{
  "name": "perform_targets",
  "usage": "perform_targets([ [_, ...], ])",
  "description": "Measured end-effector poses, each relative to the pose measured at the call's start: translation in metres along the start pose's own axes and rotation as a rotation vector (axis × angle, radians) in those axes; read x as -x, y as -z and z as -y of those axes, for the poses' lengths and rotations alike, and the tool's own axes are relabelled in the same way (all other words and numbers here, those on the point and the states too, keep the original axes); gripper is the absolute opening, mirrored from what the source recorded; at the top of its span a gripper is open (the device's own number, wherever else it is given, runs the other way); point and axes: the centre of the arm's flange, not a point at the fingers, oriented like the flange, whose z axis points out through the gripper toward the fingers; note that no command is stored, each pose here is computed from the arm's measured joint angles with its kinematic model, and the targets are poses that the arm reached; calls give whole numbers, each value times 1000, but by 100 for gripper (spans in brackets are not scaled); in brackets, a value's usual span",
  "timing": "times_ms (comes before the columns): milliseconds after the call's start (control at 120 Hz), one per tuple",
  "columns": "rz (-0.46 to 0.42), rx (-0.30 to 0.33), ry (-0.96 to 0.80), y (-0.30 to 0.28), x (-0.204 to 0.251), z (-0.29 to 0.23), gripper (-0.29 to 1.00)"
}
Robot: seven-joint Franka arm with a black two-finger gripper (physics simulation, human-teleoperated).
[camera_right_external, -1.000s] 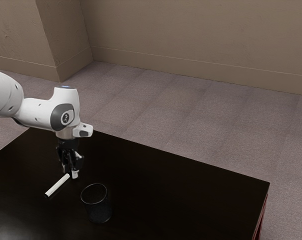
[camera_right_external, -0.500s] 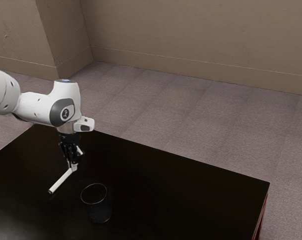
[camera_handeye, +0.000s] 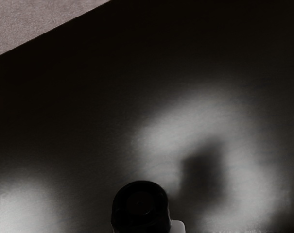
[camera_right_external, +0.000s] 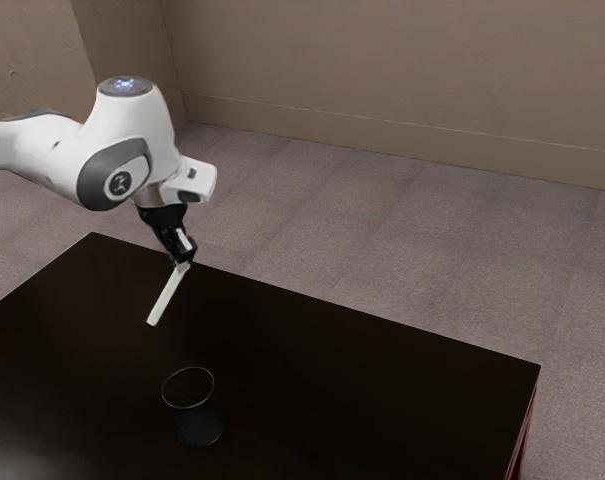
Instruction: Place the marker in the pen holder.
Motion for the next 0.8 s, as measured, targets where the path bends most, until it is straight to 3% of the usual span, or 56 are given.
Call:
perform_targets([
  [125, -75, -23, -47, 21, 36, -45, -1],
  [242, -161, -75, -99, 36, 58, -86, -9],
  [383, -259, -136, -136, 58, 72, -123, -8],
  [508, -303, -154, -110, 67, 90, -134, -8],
  [608, -322, -132, -77, 77, 97, -144, -8],
  [800, -279, -22, 0, 62, 111, -165, -8],
])
